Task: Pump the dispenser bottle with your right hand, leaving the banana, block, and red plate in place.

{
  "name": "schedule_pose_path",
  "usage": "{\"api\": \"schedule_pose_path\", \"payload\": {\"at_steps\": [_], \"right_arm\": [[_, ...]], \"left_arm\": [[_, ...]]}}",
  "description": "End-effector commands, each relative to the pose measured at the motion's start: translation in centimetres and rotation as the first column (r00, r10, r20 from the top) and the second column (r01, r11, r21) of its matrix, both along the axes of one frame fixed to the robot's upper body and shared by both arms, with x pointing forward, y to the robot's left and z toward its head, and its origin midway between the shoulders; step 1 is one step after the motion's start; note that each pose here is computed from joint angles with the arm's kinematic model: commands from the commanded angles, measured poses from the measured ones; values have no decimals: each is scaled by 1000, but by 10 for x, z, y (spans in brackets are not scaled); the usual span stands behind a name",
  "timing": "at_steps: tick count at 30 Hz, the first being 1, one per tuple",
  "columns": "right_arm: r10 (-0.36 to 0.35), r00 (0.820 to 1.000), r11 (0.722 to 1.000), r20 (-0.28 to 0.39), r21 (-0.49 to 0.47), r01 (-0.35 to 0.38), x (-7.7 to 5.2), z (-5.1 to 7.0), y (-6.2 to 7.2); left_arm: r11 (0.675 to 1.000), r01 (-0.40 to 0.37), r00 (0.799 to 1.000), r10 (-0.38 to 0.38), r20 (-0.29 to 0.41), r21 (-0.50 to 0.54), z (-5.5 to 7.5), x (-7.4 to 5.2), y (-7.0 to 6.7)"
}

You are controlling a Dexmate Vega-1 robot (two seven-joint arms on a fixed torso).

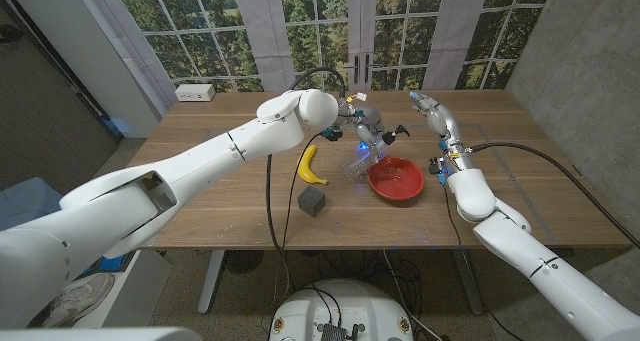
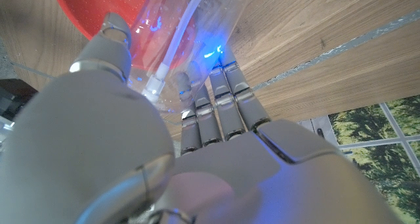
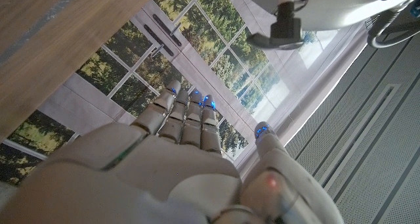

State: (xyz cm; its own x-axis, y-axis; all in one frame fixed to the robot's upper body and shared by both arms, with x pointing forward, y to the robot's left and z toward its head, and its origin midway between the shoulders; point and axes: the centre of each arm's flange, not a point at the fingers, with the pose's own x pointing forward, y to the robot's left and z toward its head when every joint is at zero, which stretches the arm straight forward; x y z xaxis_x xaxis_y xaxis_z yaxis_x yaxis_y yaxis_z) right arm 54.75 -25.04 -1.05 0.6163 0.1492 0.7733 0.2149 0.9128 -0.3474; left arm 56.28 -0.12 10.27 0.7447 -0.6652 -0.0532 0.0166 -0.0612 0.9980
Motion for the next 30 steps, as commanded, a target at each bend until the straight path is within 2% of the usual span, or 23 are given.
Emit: {"api": "schedule_pose_path", "payload": {"at_steps": [1, 7, 18, 20, 28, 30], "right_arm": [[-38, 999, 998, 6, -51, 39, -2, -1, 14], [-33, 999, 996, -5, -79, 32, -1, 0, 21], [-96, 995, 988, 24, -123, 98, -4, 2, 33], [-81, 997, 988, 20, -130, 83, -3, 2, 34], [-109, 994, 982, 6, -154, 108, -2, 3, 38], [-106, 994, 979, -16, -175, 102, -3, 6, 38]], "left_arm": [[1000, 1, 1000, -1, -1, 4, -2, -1, 0], [1000, 3, 1000, -3, 2, -3, -3, -2, 1], [1000, 13, 1000, -13, 11, -23, -2, 0, 3], [1000, 10, 1000, -9, 15, -25, -1, 1, 3], [999, 14, 1000, -14, 17, -31, 0, 2, 3], [1000, 10, 1000, -10, 10, -25, 0, 4, 2]]}}
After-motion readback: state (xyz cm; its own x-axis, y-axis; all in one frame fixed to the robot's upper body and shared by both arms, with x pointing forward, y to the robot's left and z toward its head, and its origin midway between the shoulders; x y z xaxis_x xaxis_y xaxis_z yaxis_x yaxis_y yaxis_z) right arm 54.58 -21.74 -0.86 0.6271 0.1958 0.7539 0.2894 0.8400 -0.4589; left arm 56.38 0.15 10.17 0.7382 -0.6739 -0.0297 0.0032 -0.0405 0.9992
